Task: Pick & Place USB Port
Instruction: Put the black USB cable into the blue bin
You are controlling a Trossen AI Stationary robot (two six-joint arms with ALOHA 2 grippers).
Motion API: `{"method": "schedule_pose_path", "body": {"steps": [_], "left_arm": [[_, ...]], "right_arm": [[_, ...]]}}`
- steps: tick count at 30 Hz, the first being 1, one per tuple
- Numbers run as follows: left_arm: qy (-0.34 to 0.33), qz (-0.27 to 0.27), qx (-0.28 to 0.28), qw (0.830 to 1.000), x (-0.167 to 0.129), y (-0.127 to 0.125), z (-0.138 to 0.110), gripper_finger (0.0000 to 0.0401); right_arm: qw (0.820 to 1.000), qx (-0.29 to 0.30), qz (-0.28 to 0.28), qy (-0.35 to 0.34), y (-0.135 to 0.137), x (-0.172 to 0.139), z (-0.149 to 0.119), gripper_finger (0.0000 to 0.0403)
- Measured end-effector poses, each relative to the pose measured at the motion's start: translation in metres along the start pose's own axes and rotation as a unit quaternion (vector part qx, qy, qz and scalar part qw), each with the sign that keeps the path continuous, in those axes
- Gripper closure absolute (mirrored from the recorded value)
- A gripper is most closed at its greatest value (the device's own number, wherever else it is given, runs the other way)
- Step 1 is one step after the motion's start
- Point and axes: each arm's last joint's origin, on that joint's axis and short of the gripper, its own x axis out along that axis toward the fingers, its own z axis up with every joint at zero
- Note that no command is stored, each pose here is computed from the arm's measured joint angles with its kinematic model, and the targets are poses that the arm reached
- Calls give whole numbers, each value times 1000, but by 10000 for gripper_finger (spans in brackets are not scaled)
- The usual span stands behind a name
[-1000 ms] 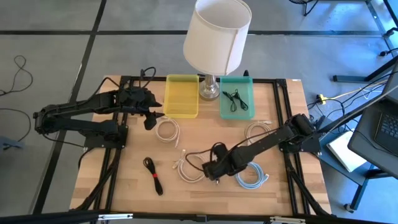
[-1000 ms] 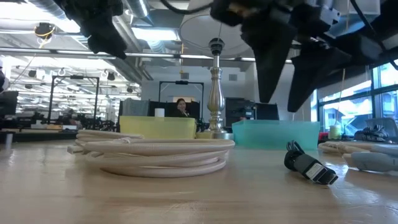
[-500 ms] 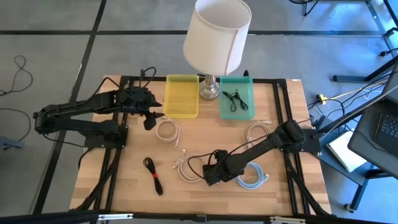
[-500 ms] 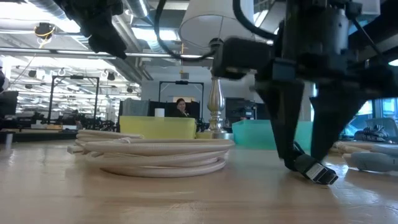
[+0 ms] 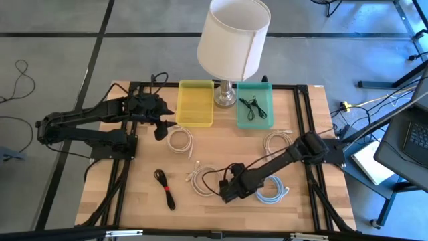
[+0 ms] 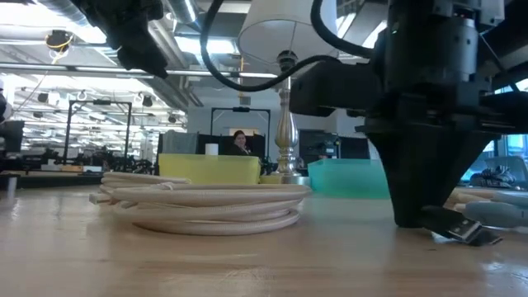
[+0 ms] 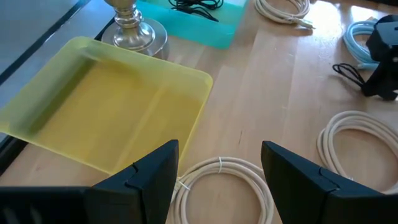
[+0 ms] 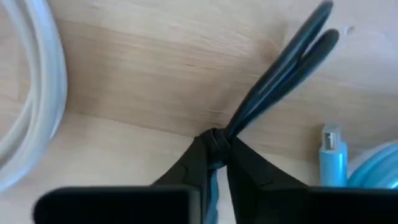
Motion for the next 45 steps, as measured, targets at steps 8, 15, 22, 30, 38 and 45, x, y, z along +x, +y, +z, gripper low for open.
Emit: {"method": "schedule_pose_path", "body": {"steps": [8,15,22,30,38,45], "left_arm": [[6,1,0,1000,0,0,-1,178],[16,2,0,1000,0,0,-3,178],[23,-4,-17,1000,-1,0,-5,178],[20,-19,-27,999,-4,-1,-5,178],[17,-10,-27,999,-4,0,-5,178],[-7,-12,-29,999,-4,0,0,178]], "right_arm": [[996,-26,-13,-90,1,-76,-9,367],[987,-84,-25,-132,-21,-138,-17,367],[975,-91,-159,-123,-58,-90,19,367],[975,-33,-105,-192,-126,-128,88,367],[984,-18,38,-176,-175,-141,155,367],[982,-32,69,-171,-182,-110,208,367]]}}
